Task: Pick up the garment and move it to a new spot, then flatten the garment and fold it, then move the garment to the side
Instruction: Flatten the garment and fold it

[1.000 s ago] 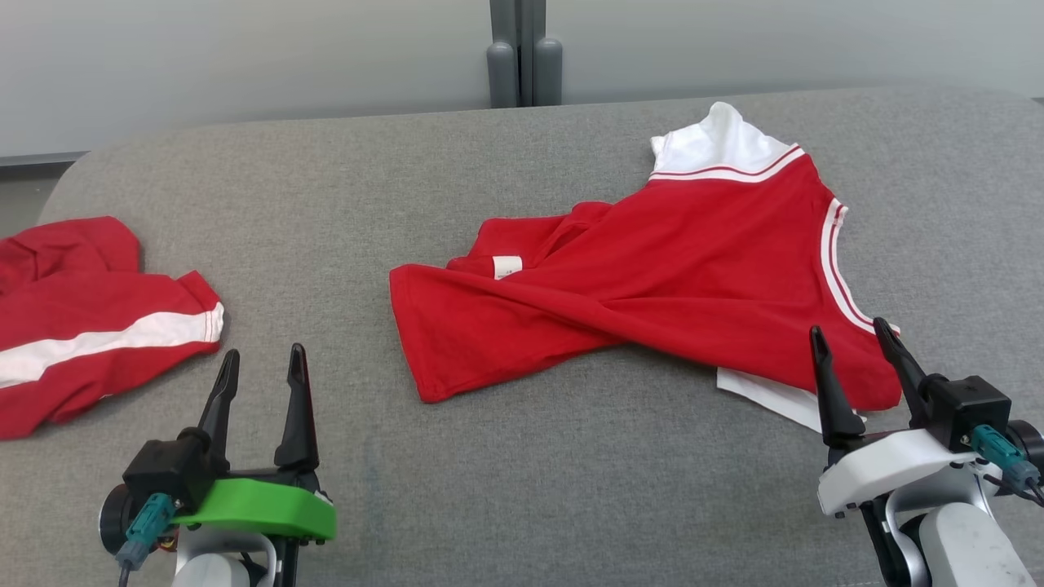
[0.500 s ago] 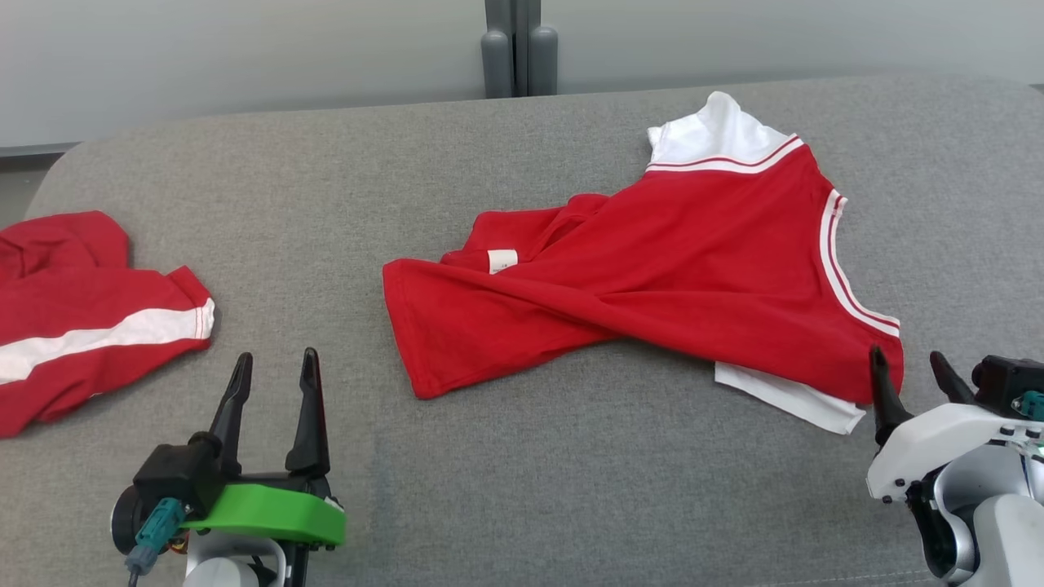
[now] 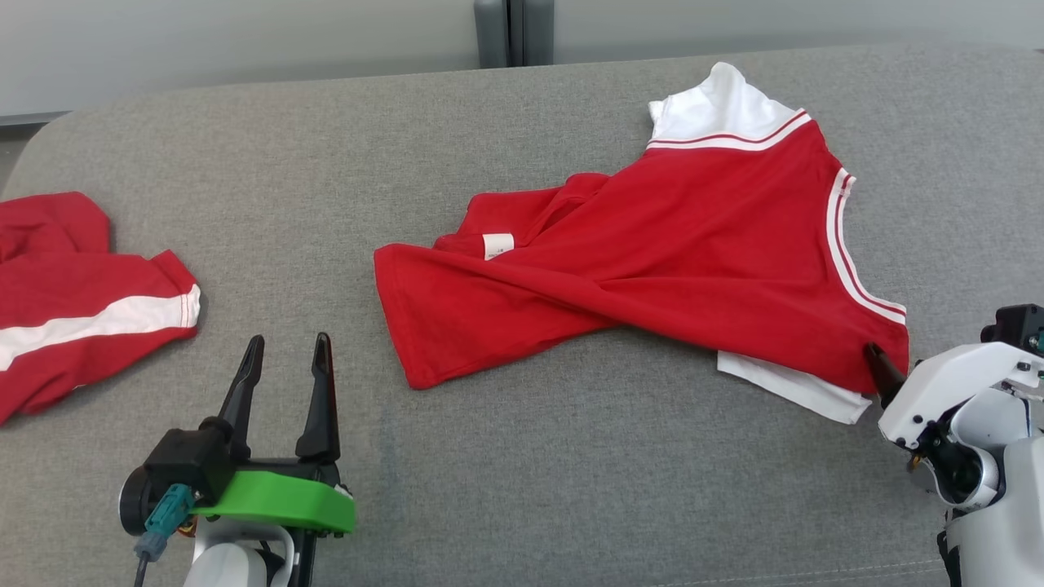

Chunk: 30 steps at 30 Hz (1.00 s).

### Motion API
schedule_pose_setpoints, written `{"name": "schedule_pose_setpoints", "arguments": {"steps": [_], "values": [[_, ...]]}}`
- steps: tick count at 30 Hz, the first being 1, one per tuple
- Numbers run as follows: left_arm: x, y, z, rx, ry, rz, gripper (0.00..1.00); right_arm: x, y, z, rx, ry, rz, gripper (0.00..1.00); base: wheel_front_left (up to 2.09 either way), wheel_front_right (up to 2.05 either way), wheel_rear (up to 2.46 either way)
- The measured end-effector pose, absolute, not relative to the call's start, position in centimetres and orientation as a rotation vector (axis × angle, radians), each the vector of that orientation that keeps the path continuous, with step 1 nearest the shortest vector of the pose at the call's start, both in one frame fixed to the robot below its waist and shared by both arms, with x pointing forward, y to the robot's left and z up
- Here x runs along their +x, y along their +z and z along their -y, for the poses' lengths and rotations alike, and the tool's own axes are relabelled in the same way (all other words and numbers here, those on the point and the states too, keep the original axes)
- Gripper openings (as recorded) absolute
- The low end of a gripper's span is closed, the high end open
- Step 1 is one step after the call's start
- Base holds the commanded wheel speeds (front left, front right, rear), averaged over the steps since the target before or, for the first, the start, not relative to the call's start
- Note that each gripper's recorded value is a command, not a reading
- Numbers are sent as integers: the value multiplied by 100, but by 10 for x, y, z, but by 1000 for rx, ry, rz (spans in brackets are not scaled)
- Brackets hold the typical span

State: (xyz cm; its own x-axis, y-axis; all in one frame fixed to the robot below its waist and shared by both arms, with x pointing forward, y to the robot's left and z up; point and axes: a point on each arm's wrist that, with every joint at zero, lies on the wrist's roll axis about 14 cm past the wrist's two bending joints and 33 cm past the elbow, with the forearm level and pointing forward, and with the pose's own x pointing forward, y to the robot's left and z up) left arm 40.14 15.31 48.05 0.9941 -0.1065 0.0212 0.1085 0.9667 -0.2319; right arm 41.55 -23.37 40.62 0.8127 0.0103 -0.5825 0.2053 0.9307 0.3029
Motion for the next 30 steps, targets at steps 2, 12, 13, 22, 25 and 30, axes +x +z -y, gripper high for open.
{"name": "schedule_pose_setpoints", "arguments": {"steps": [2, 12, 13, 22, 25, 30], "values": [[402, 480, -153, -235, -109, 8, 100, 419, 406, 232, 382, -102, -636, 100, 0, 0, 0], [405, 478, -152, -229, -113, 1, 100, 434, 407, 216, 394, -47, -663, 0, 0, 0, 0], [405, 478, -152, -230, -113, 1, 100, 434, 406, 216, 391, -44, -666, 0, 0, 0, 0], [406, 478, -154, -234, -108, 3, 100, 454, 451, 223, 353, -35, -472, 0, 0, 0, 0], [406, 480, -154, -236, -107, 9, 100, 451, 471, 220, 357, -14, -410, 0, 0, 0, 0], [407, 479, -153, -241, -109, 7, 100, 448, 495, 224, 320, -8, -351, 0, 0, 0, 0]]}}
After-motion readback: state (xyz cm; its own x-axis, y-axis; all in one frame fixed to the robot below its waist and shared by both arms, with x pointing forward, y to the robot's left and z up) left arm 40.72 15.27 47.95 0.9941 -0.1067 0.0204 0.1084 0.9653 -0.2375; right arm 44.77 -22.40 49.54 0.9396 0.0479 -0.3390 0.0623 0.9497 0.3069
